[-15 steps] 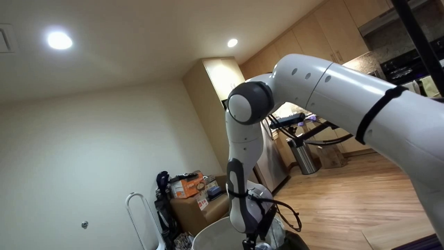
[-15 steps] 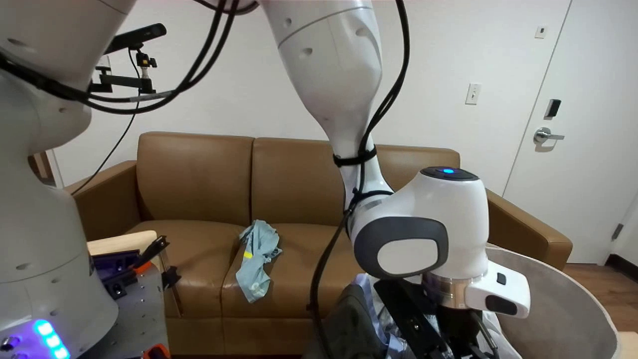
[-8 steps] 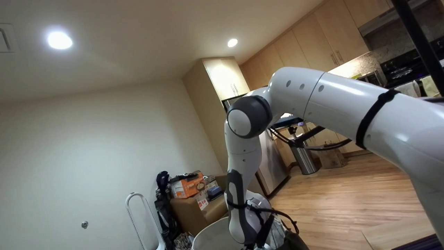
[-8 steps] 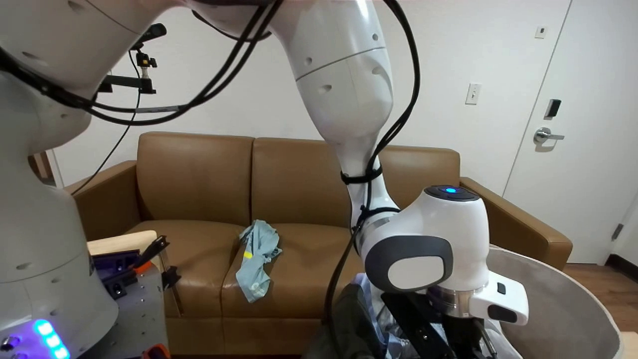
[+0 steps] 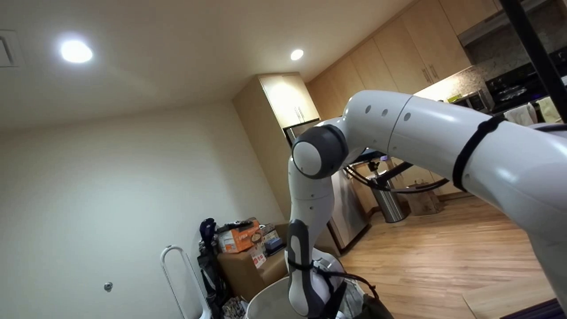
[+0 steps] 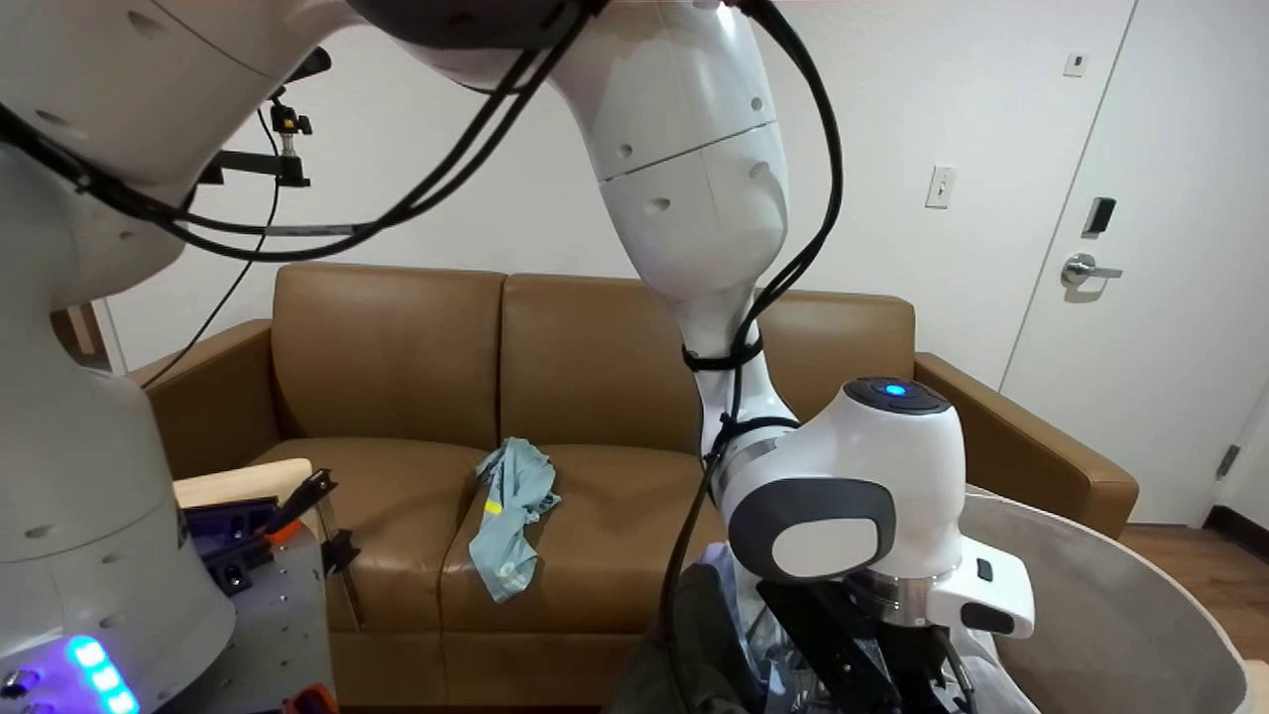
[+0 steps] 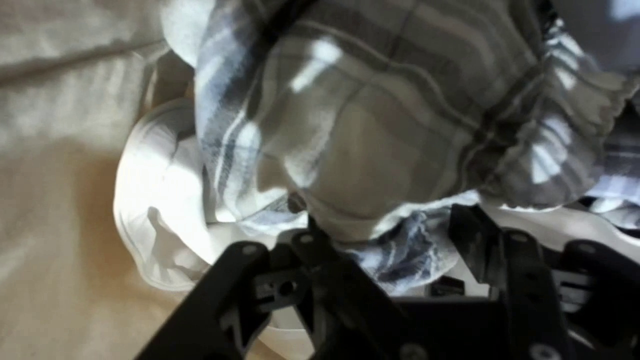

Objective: Take the clothes from the bag and put them on the couch

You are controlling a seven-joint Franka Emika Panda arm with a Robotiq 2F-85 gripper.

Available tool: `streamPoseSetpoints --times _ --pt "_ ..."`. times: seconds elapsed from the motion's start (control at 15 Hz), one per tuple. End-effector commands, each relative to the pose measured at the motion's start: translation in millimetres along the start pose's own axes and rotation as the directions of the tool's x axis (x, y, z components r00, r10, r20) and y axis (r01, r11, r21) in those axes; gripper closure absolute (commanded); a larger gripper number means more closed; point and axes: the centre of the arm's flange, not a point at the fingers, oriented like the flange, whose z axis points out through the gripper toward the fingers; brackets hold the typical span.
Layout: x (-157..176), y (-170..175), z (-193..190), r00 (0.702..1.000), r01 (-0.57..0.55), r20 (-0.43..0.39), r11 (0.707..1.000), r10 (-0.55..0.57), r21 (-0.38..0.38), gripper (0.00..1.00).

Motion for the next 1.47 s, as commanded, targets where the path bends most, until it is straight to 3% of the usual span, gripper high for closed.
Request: streamPoseSetpoints --times 0.0,0.2,0.33,0.67,0.73,0.8,0.87,0.93,1.0,1.13,1.4 --pt "-1.1 7.2 4.6 1.000 0.015 -0.005 1.000 -0.015 0.023 0.67" --pt "-1.4 10.4 -4.0 1.000 -0.013 0.009 0.999 0.012 0.047 0.84" --pt "3.7 10.8 -15.5 1.000 -0.022 -0.007 0.998 0.023 0.061 0.91" --pt "38.0 2.1 -83.1 0.998 -0.007 -0.067 0.995 0.014 0.102 0.88" --pt "27.6 2.0 -41.6 0.997 -0.036 -0.067 0.996 0.041 0.077 0.88" --pt "32.8 1.8 -50.9 0.997 -0.034 -0.071 0.996 0.039 0.077 0.81" --pt "32.8 1.4 -51.1 0.997 -0.033 -0.070 0.996 0.039 0.077 0.81" --pt "30.4 1.2 -47.3 0.997 -0.034 -0.064 0.996 0.039 0.077 0.88" --pt "27.6 2.8 -40.8 0.997 -0.042 -0.056 0.996 0.047 0.073 0.88" --pt "44.0 6.5 -55.8 0.994 -0.039 -0.098 0.997 0.045 0.066 0.88" --pt "104.8 -14.8 -131.4 0.956 0.042 -0.292 0.999 -0.040 0.001 0.89"
